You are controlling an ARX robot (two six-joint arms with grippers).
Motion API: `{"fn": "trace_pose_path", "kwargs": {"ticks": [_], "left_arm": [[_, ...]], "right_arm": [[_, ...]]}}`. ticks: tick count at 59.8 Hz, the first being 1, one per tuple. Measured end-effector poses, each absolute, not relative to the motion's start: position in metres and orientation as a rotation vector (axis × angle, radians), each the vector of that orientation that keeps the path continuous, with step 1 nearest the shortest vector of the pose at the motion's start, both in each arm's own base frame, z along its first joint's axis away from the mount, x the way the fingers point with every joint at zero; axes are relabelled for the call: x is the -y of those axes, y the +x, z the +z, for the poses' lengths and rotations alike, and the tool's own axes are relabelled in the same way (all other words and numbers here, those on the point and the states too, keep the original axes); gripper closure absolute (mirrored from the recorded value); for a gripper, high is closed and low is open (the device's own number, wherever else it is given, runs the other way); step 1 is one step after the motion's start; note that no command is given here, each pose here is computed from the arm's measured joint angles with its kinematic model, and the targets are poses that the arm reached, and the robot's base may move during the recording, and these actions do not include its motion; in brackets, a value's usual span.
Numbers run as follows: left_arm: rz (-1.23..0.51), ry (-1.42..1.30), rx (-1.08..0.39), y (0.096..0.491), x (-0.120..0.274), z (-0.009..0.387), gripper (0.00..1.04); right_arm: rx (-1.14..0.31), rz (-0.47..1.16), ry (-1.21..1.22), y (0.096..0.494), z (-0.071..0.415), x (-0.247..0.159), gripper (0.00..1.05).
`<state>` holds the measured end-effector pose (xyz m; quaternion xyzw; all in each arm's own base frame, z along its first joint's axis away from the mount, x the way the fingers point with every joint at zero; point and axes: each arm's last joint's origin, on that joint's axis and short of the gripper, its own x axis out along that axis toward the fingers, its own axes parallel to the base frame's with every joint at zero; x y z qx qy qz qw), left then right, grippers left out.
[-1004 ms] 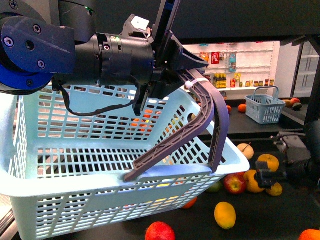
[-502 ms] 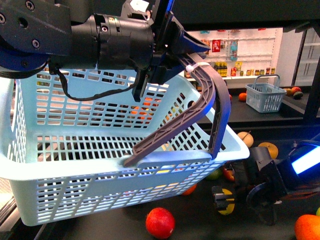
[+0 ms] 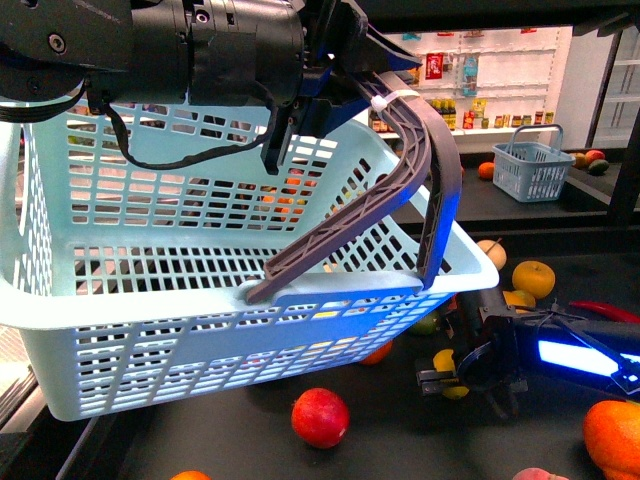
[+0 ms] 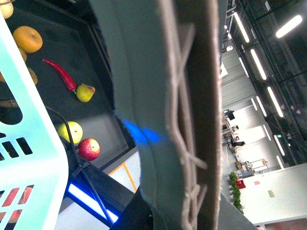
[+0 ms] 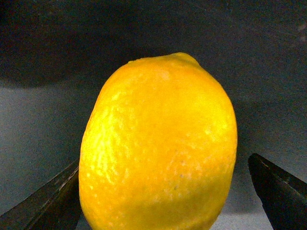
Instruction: Pick lemon from shelf
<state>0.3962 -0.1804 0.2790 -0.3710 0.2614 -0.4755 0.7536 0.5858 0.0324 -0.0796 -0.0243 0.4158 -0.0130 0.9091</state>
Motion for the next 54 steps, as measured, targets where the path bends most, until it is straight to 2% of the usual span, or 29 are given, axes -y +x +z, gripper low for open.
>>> {"fn": "trace_pose_path", "kwargs": {"ticks": [12, 14, 15, 17, 18, 19, 21, 22, 25, 42, 54], "left_arm": [[-1.037, -0.81, -0.57, 0.396, 0.18, 0.279, 0.97], [-1.037, -0.81, -0.57, 0.396, 0.18, 0.279, 0.97], [-1.038, -0.81, -0.57, 0.396, 0.18, 0.279, 0.97], [-1.038, -0.81, -0.57, 0.396, 0.18, 0.279, 0.97], [-1.038, -0.81, -0.57, 0.396, 0.18, 0.279, 0.97], [-1.038, -0.81, -0.571, 0.396, 0.18, 0.279, 0.97], [-1.038, -0.81, -0.571, 0.396, 0.18, 0.279, 0.97], [-1.038, -0.81, -0.571, 0.396, 0.18, 0.279, 0.97], [-1.038, -0.81, -0.571, 0.396, 0.18, 0.279, 0.97], [-1.038, -0.81, -0.571, 0.396, 0.18, 0.279, 0.97], [-1.038, -0.81, -0.571, 0.396, 0.18, 0.279, 0.97]], "right_arm": [[-0.824, -0.027, -0.042, 0.589, -0.075, -0.034, 0.08], [-0.819, -0.027, -0.041, 0.59, -0.074, -0.034, 0.11], [-0.811, -0.028, -0.038, 0.591, -0.071, -0.034, 0.17], [-0.804, -0.028, -0.037, 0.592, -0.069, -0.034, 0.22], [-0.804, -0.028, -0.037, 0.592, -0.069, -0.034, 0.22], [-0.799, -0.028, -0.036, 0.592, -0.068, -0.034, 0.27], [-0.799, -0.028, -0.036, 0.592, -0.068, -0.034, 0.27], [-0.794, -0.024, -0.034, 0.593, -0.067, -0.034, 0.32], [-0.795, -0.022, -0.033, 0.593, -0.067, -0.034, 0.34], [-0.786, -0.019, -0.007, 0.593, -0.058, -0.031, 0.34], [-0.713, -0.043, 0.003, 0.582, -0.009, -0.013, 0.34]]}}
